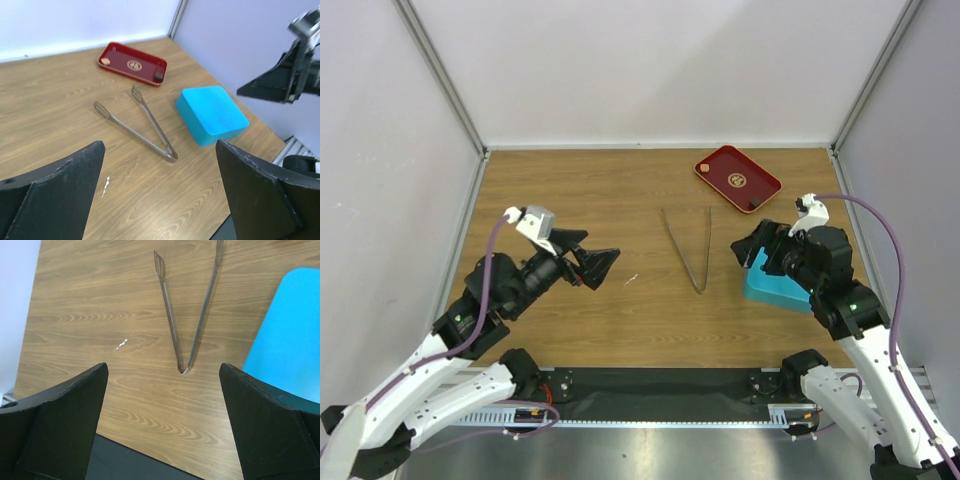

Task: Pack the chocolate

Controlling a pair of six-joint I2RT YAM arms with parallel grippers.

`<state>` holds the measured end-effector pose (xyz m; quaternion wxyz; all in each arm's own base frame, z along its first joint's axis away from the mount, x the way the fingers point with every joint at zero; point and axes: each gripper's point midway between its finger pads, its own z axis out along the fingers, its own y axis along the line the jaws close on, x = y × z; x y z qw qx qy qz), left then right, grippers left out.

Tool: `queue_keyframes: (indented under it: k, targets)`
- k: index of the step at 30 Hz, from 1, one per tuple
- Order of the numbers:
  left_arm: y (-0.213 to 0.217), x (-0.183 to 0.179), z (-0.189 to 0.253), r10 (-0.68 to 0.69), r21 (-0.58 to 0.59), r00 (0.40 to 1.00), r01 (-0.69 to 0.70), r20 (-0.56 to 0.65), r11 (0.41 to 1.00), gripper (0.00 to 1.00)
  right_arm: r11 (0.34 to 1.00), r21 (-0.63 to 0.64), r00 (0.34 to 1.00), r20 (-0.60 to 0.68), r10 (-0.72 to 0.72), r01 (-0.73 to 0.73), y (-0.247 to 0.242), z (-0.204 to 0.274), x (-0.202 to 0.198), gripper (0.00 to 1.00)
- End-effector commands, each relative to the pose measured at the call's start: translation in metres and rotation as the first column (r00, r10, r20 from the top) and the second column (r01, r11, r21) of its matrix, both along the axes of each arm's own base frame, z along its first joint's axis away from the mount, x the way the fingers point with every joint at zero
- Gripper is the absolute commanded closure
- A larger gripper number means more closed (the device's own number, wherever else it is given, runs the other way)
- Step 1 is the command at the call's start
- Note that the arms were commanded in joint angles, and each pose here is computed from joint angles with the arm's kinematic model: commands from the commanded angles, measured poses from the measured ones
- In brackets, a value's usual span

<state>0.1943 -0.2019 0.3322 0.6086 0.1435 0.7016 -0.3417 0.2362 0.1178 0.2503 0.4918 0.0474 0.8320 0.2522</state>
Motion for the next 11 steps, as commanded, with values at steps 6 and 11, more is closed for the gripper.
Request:
queue_keyframes:
  k: [6, 11]
  targets:
    - [0.013, -0.002, 0.005, 0.042, -0.025, 0.999, -0.041, 0.01, 0.999, 0.0, 0.997, -0.037, 0.997, 0.036, 0.063, -0.061, 0.005, 0.011, -0.001, 0.0]
    - [0.014, -0.002, 0.005, 0.043, -0.013, 0.999, -0.043, 0.014, 0.999, 0.0, 0.998, -0.019, 0.997, 0.039, 0.061, -0.06, 0.008, 0.012, 0.002, 0.0]
